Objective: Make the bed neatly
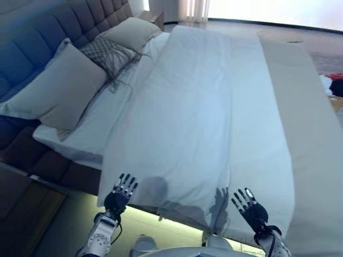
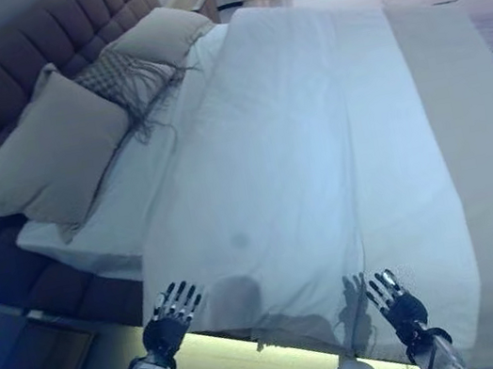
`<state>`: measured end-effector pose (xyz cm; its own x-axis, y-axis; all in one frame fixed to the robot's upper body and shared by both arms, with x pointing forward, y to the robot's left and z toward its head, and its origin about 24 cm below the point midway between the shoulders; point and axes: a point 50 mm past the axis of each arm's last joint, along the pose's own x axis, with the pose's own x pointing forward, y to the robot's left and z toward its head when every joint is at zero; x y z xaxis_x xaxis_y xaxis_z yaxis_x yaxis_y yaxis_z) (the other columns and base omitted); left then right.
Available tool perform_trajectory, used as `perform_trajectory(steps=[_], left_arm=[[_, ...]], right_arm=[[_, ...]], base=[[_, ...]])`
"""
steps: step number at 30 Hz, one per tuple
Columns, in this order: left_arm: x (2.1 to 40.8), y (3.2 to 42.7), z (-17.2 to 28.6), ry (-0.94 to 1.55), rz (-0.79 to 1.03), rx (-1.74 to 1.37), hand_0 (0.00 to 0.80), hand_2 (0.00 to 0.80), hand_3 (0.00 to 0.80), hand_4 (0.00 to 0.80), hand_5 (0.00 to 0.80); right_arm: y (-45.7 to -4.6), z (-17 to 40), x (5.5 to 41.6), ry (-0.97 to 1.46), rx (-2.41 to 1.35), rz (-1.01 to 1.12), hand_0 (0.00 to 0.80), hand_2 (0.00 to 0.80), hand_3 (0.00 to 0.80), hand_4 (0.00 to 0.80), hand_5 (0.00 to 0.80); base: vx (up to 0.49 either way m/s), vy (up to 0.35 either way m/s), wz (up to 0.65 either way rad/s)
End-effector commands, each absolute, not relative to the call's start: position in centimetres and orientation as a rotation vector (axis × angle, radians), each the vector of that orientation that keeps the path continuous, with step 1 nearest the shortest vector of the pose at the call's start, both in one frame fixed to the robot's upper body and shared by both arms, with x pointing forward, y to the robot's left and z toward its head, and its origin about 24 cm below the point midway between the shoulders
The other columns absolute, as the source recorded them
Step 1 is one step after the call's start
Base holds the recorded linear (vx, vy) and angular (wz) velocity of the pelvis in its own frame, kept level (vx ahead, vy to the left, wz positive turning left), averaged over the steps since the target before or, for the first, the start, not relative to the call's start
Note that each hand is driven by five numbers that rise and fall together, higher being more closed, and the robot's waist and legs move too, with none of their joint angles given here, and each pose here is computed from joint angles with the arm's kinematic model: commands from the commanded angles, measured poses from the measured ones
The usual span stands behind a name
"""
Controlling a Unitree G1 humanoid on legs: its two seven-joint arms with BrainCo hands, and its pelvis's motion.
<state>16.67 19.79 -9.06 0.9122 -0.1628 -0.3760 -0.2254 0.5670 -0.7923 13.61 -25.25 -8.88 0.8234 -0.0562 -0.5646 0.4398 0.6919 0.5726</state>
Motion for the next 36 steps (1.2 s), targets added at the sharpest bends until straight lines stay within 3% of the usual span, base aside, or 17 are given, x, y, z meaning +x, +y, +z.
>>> perform_trajectory(steps=[1, 11, 17, 21, 28, 36], left_arm=[[18.2, 20.5, -7.7, 0.370, -0.020, -0.967, 0.000, 0.000, 0.000, 0.000, 0.000], [17.6, 20.5, -7.0, 0.434, -0.091, -0.917, 0.000, 0.000, 0.000, 0.000, 0.000], [17.6, 23.1, -5.5, 0.388, -0.152, -0.848, 0.000, 0.000, 0.000, 0.000, 0.000], [18.1, 21.9, -5.3, 0.303, -0.250, -0.984, 0.000, 0.000, 0.000, 0.000, 0.000], [24.0, 18.0, -2.2, -0.034, -0.424, -1.219, 0.000, 0.000, 0.000, 0.000, 0.000], [27.9, 16.6, 2.5, -0.255, -0.585, -1.094, 0.000, 0.000, 0.000, 0.000, 0.000]], right_arm=[[-25.1, -8.3, 13.3, 0.474, 0.797, -0.282, 0.000, 0.000, 0.000, 0.000, 0.000], [-24.0, -8.0, 14.5, 0.418, 0.909, -0.244, 0.000, 0.000, 0.000, 0.000, 0.000], [-21.5, -8.3, 14.1, 0.444, 1.031, -0.137, 0.000, 0.000, 0.000, 0.000, 0.000], [-21.0, -8.6, 13.4, 0.452, 1.038, -0.081, 0.000, 0.000, 0.000, 0.000, 0.000], [-21.1, -4.8, 20.5, 0.242, 0.947, 0.080, 0.000, 0.000, 0.000, 0.000, 0.000], [-20.7, 0.7, 25.0, 0.020, 0.865, 0.291, 0.000, 0.000, 0.000, 0.000, 0.000]], base=[[0.070, 0.458, 0.34], [0.069, 0.532, -0.13], [-0.070, 0.295, -0.52], [-0.064, 0.008, -0.08], [-0.326, 0.068, 0.03], [-0.174, 0.217, 0.10]])
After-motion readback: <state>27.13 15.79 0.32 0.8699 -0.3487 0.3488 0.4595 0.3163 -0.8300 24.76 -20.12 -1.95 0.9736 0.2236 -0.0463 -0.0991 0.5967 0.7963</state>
